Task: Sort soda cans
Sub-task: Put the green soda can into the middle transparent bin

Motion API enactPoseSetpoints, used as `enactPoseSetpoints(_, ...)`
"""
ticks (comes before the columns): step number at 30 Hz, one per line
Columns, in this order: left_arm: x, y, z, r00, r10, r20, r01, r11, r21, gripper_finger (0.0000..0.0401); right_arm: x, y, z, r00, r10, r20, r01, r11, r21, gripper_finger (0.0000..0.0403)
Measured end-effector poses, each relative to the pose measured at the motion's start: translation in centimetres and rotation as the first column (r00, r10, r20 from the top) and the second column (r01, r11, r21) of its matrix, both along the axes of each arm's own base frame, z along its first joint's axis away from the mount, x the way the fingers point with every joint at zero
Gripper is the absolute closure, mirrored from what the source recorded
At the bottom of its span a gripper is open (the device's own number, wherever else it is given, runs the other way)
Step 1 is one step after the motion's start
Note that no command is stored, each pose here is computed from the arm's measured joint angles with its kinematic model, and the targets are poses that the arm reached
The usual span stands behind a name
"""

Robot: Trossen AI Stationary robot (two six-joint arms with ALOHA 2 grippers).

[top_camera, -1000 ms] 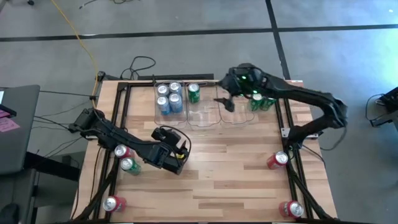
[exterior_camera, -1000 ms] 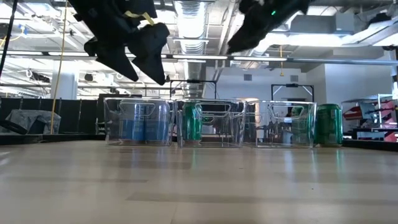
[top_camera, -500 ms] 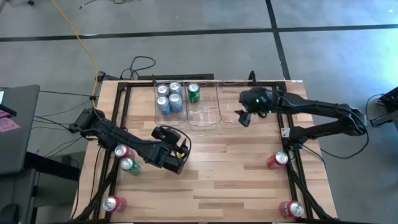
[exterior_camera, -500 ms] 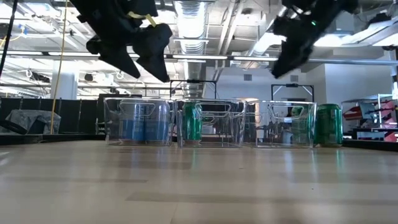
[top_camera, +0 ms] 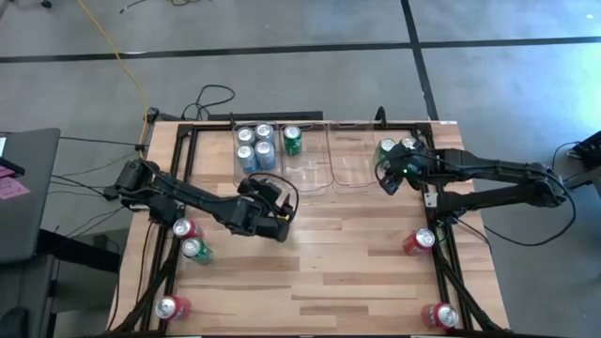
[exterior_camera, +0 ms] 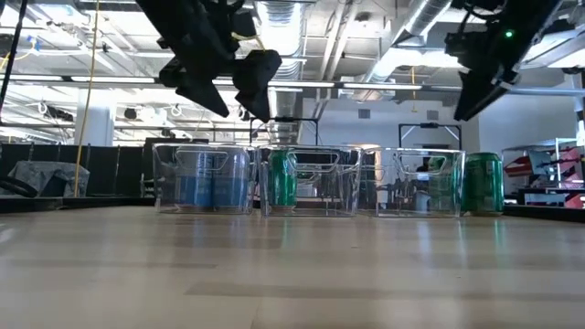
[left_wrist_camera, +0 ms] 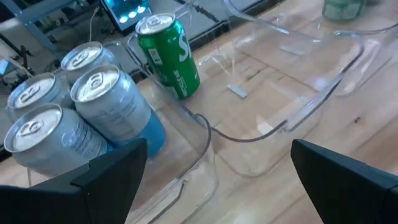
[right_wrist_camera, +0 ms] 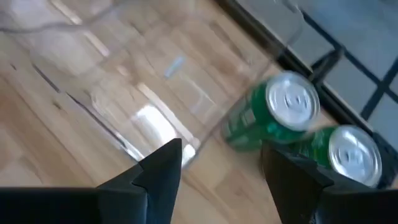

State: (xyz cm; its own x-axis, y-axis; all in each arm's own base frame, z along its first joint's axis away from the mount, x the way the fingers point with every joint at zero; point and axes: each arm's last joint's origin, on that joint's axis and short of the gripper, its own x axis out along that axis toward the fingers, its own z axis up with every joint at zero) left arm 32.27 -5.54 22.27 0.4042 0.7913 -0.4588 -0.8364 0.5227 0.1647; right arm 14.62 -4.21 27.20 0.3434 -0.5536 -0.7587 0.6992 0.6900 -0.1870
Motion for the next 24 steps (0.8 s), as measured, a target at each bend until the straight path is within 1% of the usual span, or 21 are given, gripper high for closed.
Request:
enactPoseSetpoints(4, 0.3, 0.4, -0.3, 1.000, -0.020, 0.002, 0.020, 0.999, -0.042, 0.0010, -0.6, 0.1, -0.8, 0.993, -0.052, -0.107, 0.057, 0.997, 0.046, 0.0184)
enactPoseSetpoints(7, 0.5, 0.4, -0.8, 0.999, -0.041, 0.013, 0.042, 0.998, -0.037, 0.0010, -0.7, 0.1, -1.3, 0.983, -0.085, -0.166, 0.095, 0.994, 0.057, 0.0196)
enactPoseSetpoints(10, 0.5, 0.8, -1.2, 0.999, -0.041, 0.018, 0.042, 0.999, -0.032, 0.0010, -0.6, 0.1, -1.4, 0.979, -0.103, -0.174, 0.113, 0.992, 0.049, 0.0207)
enactPoseSetpoints(15, 0.1, 1.6, -2.0, 1.000, -0.014, -0.006, 0.014, 0.999, -0.030, 0.0010, -0.1, 0.0, -1.8, 0.975, -0.110, -0.195, 0.122, 0.991, 0.051, 0.0225)
enactPoseSetpoints(20, -0.3, 1.9, -2.5, 1.000, 0.001, -0.028, -0.002, 0.999, -0.032, 0.0010, 0.3, -0.1, -4.1, 0.971, -0.097, -0.219, 0.110, 0.993, 0.049, 0.0238)
enactPoseSetpoints(24, -0.6, 2.0, -2.7, 0.999, 0.018, -0.043, -0.019, 0.999, -0.030, 0.0010, 0.7, -0.1, -4.8, 0.979, -0.076, -0.187, 0.089, 0.994, 0.064, 0.0242)
